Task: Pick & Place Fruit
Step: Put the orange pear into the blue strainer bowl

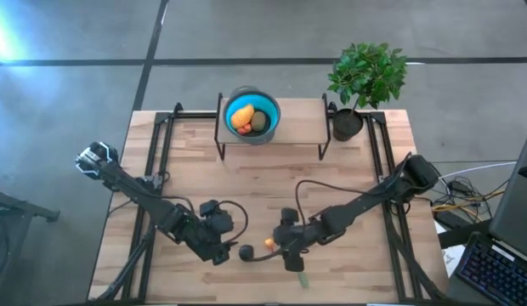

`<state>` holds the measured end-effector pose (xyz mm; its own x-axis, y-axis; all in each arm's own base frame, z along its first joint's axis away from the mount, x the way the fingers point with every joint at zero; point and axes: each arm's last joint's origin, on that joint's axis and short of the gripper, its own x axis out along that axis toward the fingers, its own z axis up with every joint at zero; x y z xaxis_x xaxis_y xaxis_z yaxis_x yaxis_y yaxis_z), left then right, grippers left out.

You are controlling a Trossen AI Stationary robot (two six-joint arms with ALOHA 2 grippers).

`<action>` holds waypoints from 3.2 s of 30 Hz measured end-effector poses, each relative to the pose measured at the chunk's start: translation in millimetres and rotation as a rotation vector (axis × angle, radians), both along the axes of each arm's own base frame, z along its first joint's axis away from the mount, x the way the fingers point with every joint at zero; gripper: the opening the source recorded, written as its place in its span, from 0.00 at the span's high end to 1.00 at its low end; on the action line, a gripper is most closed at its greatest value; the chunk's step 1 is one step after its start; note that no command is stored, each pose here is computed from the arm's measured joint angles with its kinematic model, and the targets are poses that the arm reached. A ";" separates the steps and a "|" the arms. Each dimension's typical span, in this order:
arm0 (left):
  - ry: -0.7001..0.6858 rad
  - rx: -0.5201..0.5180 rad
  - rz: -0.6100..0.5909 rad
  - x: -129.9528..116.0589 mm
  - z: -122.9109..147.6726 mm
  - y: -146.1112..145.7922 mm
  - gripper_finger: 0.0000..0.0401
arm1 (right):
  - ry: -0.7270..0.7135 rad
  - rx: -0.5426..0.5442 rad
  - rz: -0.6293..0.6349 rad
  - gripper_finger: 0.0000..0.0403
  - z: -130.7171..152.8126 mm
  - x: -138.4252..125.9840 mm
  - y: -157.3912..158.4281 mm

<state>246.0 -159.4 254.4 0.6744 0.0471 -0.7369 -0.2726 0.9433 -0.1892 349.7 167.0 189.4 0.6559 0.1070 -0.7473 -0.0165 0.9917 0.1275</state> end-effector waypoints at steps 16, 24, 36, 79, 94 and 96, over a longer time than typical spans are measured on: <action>0.004 0.008 -0.006 -0.3 -0.2 0.2 0.22 | 0.063 0.094 -0.207 0.32 -31.4 7.9 3.7; 0.004 0.008 -0.005 -0.3 -0.2 0.2 0.22 | 0.074 0.039 -0.150 0.39 -44.6 25.5 14.5; 0.005 0.007 -0.004 -0.3 -0.3 0.2 0.22 | 0.125 -0.032 -0.195 0.33 -51.2 33.4 16.9; 0.005 0.013 -0.004 -0.3 -0.4 0.5 0.22 | 0.199 0.016 -0.338 0.76 -56.7 29.1 7.0; 0.006 0.012 -0.005 -0.4 -0.4 0.4 0.22 | 0.202 0.030 -0.318 0.80 -51.9 28.3 7.3; 0.007 0.011 -0.006 -0.4 -0.4 0.4 0.22 | 0.194 0.034 -0.304 0.81 -47.0 28.0 7.1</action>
<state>245.6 -159.0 253.9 0.6695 0.0515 -0.7410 -0.2686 0.9469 -0.1768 377.6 174.1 142.4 0.5081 -0.0448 -0.8601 0.3066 0.9427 0.1320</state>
